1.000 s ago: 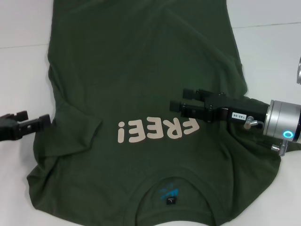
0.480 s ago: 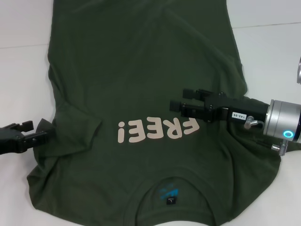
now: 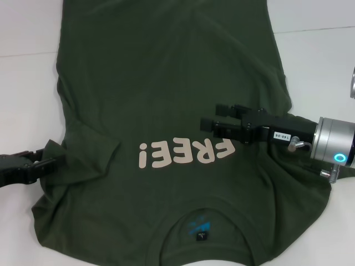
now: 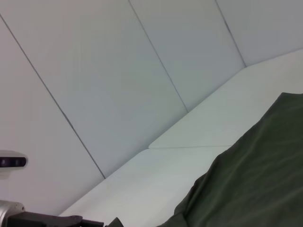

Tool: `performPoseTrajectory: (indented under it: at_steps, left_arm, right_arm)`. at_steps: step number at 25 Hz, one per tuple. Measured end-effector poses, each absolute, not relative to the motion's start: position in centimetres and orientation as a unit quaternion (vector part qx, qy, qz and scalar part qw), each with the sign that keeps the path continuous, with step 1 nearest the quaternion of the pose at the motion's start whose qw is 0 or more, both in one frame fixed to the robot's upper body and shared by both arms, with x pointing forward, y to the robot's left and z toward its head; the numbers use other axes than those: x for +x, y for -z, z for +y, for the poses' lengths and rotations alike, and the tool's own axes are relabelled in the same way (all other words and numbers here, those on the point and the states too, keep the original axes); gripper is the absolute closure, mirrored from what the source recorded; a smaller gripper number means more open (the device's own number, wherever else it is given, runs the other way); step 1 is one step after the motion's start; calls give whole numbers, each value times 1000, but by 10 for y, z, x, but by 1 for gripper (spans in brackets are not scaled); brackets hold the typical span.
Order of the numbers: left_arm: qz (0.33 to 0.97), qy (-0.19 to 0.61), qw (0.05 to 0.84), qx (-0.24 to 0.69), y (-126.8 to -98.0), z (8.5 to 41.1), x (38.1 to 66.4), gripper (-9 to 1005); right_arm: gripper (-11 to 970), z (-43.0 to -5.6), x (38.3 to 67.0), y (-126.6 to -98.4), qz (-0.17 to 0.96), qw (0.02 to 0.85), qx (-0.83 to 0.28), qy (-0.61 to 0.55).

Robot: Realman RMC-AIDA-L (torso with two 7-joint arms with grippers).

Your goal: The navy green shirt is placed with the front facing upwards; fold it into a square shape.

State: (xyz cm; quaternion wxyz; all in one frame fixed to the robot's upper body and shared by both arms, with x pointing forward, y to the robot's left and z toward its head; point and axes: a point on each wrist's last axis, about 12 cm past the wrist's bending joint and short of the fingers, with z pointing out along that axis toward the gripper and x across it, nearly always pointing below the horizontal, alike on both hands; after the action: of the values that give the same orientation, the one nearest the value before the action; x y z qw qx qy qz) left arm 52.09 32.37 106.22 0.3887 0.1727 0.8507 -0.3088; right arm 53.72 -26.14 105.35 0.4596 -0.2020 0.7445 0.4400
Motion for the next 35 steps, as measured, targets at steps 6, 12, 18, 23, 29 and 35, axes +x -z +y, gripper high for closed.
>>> performPoseTrajectory:
  at_steps: [6,12,18,23,29,35]
  left_arm:
    - [852,309,386,172,-1062,323,522,549]
    - [850,313,383,179,-1064,321,522,694]
    - [842,338,374,195,-1067,316,518,883]
    - [836,359,365,196,-1068,311,515,981]
    - [833,379,354,193,-1064,299,513,997]
    - [828,405,340,187,-1055,285,514,985]
  right_arm:
    - [64,-261,537,-1054,744,460,-202,-440]
    - [64,-261,537,-1054,744,460,-202,-440]
    - [63,-261,537,-1053,744,459,-202,-440]
    - [63,-261,537,-1053,745,460,-202,-440]
    - [64,-261,536,-1052,744,461,-205,-438]
    - [64,-261,536,-1052,743,461,-207,-438]
